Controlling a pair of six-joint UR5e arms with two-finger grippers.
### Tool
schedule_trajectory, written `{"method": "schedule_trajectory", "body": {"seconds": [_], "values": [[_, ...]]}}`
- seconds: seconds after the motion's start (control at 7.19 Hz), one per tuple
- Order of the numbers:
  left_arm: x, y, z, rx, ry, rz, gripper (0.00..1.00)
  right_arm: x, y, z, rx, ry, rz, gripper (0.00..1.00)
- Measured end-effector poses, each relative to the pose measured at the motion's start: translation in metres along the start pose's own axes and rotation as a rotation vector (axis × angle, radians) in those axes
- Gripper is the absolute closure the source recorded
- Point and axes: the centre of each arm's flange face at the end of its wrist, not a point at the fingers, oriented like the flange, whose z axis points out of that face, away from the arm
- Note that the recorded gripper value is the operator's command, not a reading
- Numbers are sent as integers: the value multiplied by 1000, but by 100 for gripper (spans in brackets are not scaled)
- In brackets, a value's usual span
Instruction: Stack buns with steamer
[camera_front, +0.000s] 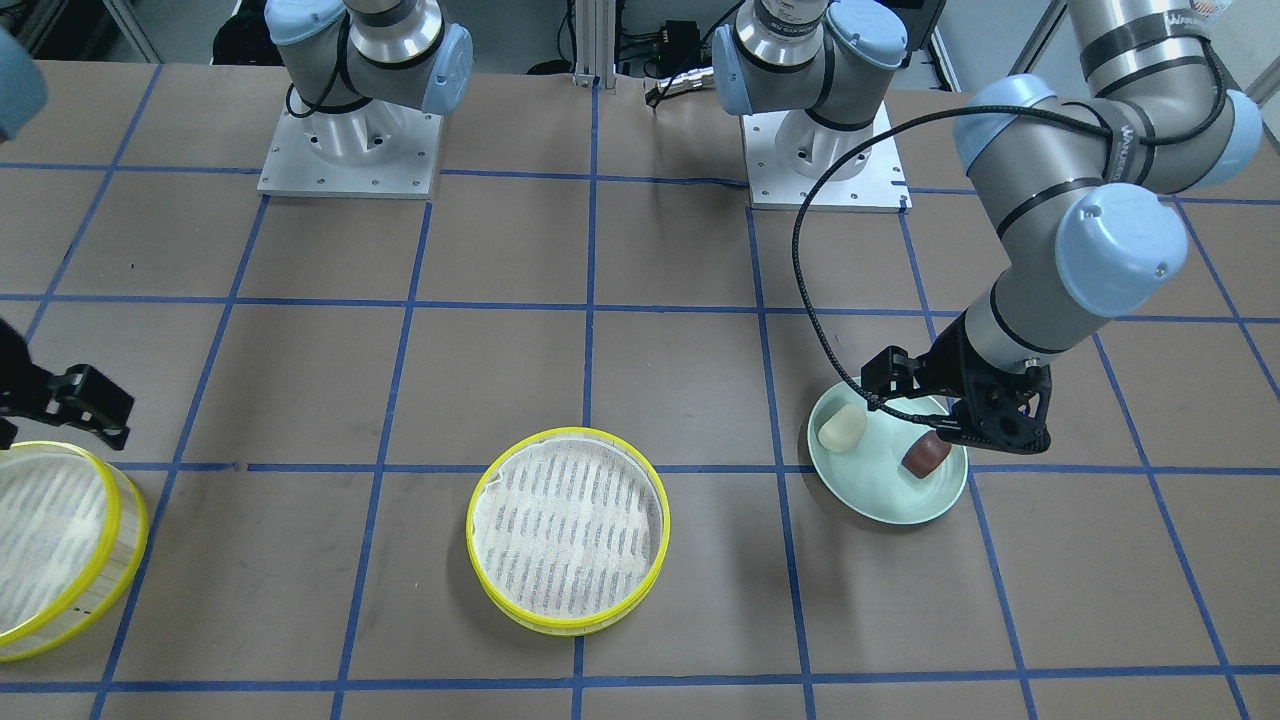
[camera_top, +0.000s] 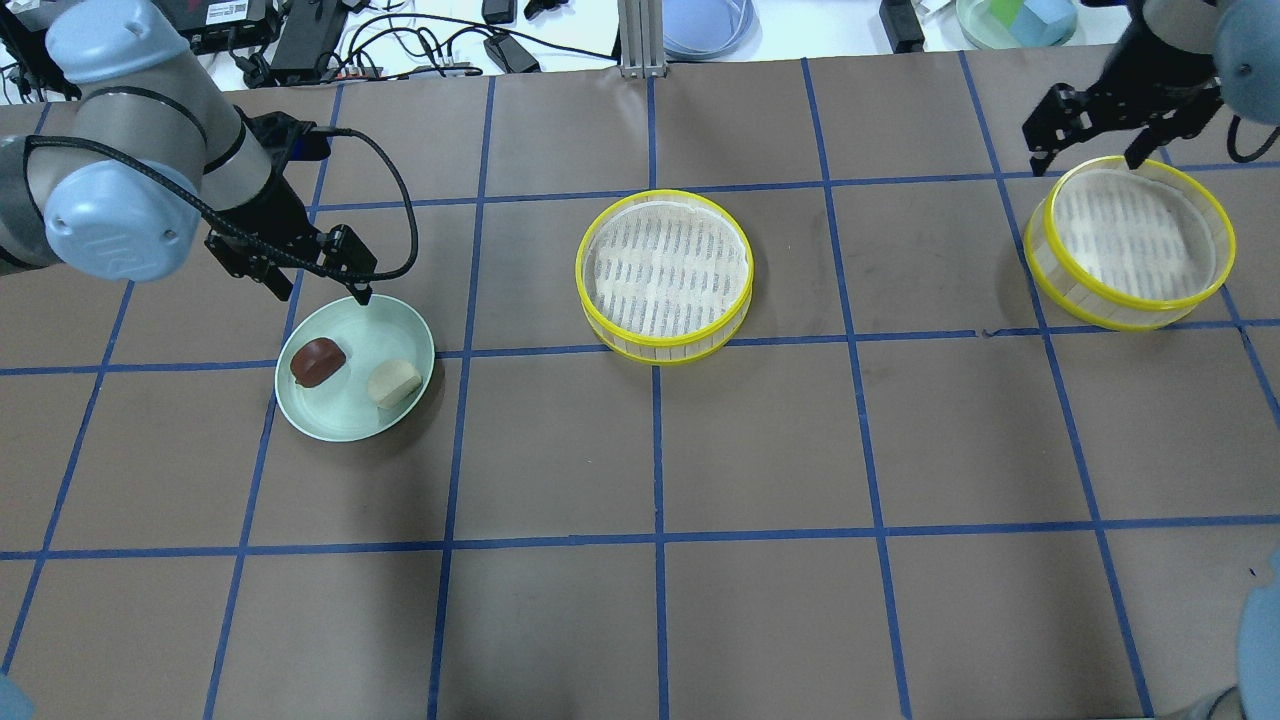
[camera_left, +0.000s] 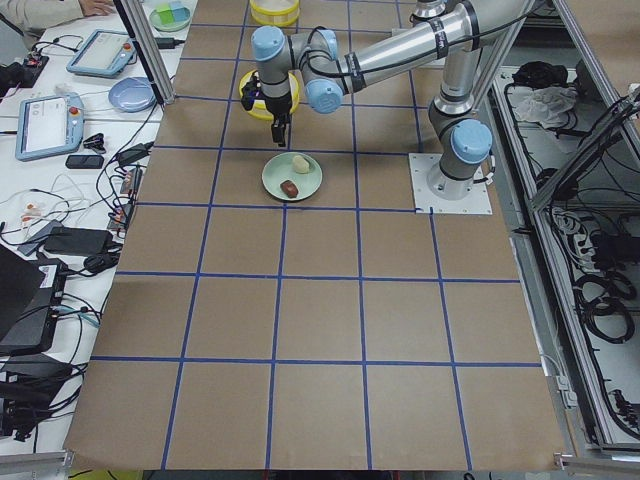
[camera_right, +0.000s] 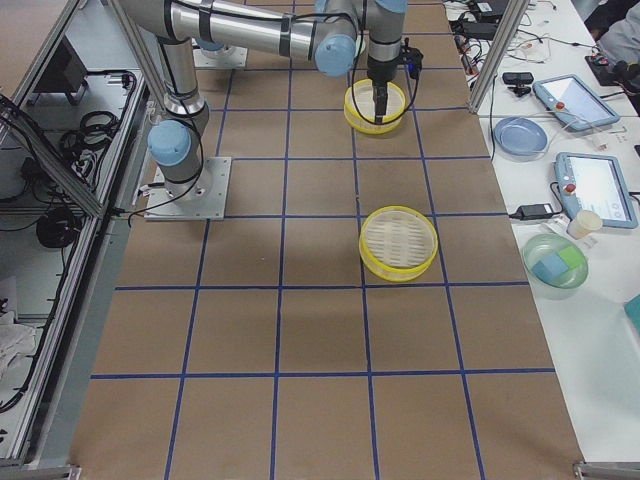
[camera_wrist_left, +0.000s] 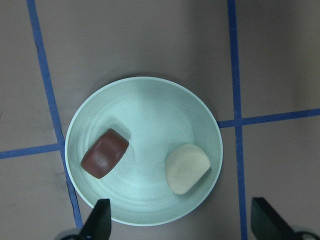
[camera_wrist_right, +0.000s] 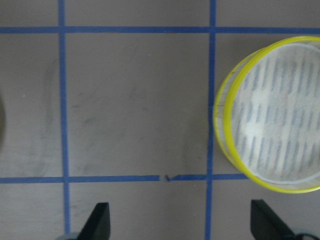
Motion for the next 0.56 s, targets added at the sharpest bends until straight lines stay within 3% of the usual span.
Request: {"method": "schedule_trajectory", "body": {"seconds": [0.56], "values": [[-7,-10,76,-121,54,74,21,188,-1,106,82,27,-61,1]]}}
